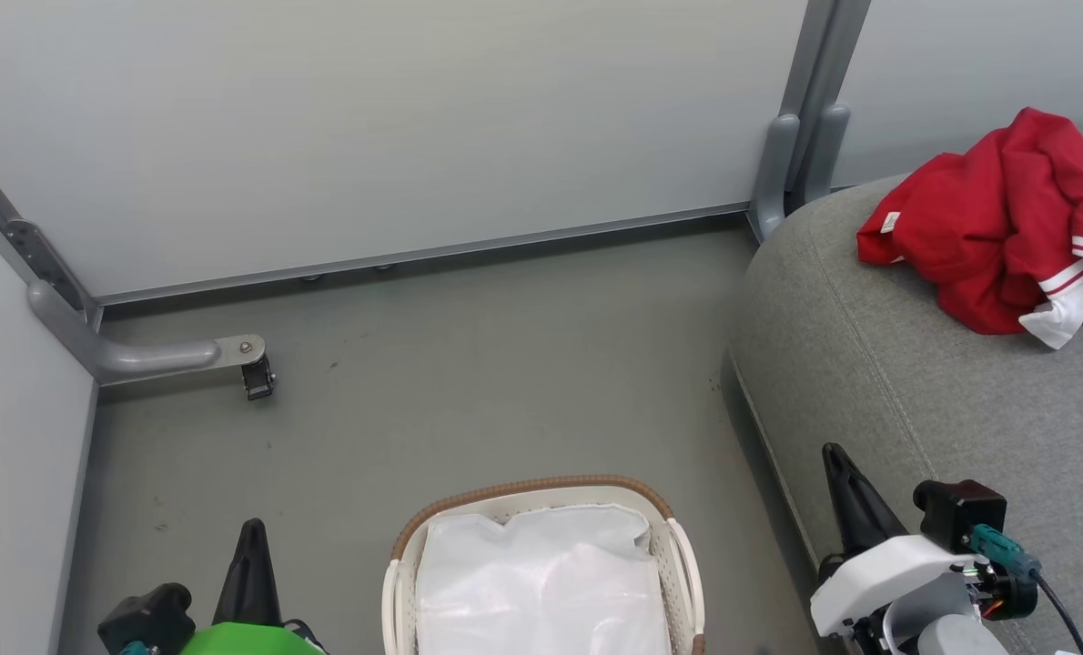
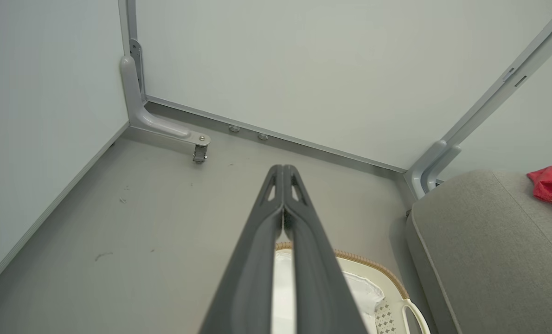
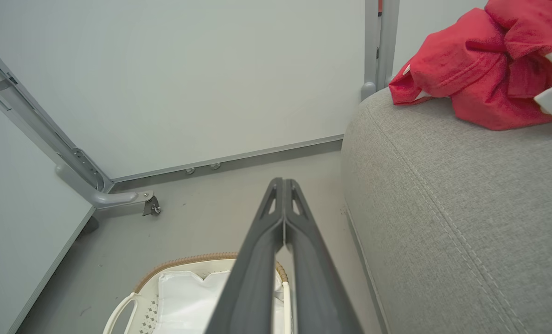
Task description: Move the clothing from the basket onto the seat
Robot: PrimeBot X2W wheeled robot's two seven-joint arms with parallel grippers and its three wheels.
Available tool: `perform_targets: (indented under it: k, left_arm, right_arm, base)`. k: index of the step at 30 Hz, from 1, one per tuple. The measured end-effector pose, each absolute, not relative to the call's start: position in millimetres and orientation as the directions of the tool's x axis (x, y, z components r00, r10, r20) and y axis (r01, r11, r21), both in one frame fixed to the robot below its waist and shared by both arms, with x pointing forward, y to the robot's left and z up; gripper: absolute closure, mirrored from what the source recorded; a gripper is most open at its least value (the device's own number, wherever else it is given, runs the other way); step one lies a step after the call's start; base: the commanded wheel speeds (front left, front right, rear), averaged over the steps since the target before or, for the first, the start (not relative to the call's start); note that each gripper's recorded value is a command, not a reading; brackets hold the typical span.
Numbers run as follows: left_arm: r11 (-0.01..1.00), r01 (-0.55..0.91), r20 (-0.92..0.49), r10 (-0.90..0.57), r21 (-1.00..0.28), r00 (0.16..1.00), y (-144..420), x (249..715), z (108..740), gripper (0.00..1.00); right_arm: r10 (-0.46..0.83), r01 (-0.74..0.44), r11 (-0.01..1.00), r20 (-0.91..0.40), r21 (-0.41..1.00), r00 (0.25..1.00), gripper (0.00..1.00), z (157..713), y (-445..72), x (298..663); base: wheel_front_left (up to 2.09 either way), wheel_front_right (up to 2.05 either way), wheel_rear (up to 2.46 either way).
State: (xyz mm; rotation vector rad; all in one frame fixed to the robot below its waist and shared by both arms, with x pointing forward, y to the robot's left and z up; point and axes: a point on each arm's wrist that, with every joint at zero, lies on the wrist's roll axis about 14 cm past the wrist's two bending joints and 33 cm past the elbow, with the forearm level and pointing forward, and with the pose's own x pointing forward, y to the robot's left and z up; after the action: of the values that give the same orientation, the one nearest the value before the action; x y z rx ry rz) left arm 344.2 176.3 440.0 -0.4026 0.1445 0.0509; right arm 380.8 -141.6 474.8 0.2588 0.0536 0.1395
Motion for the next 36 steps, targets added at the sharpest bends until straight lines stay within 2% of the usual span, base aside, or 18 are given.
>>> perform_targets:
  k: [16,36]
  left_arm:
    - [0.792,-0.142,-0.173,0.046,-0.594,0.984,185.4,350.0,443.2,1.0]
    - [0.612,-0.161,-0.166,0.048,-0.775,0.985,191.3,361.0,453.8,1.0]
  right_arm:
    - [0.071,-0.032,0.859,-0.057,0.511,0.996,1.0,476.8,-159.3,383.8]
    - [0.027,0.037,0.682,-0.075,0.73,0.997,1.0,479.6,-173.3,385.4]
  base:
    - [0.0,0.0,0.0]
    - [0.0,0.0,0.0]
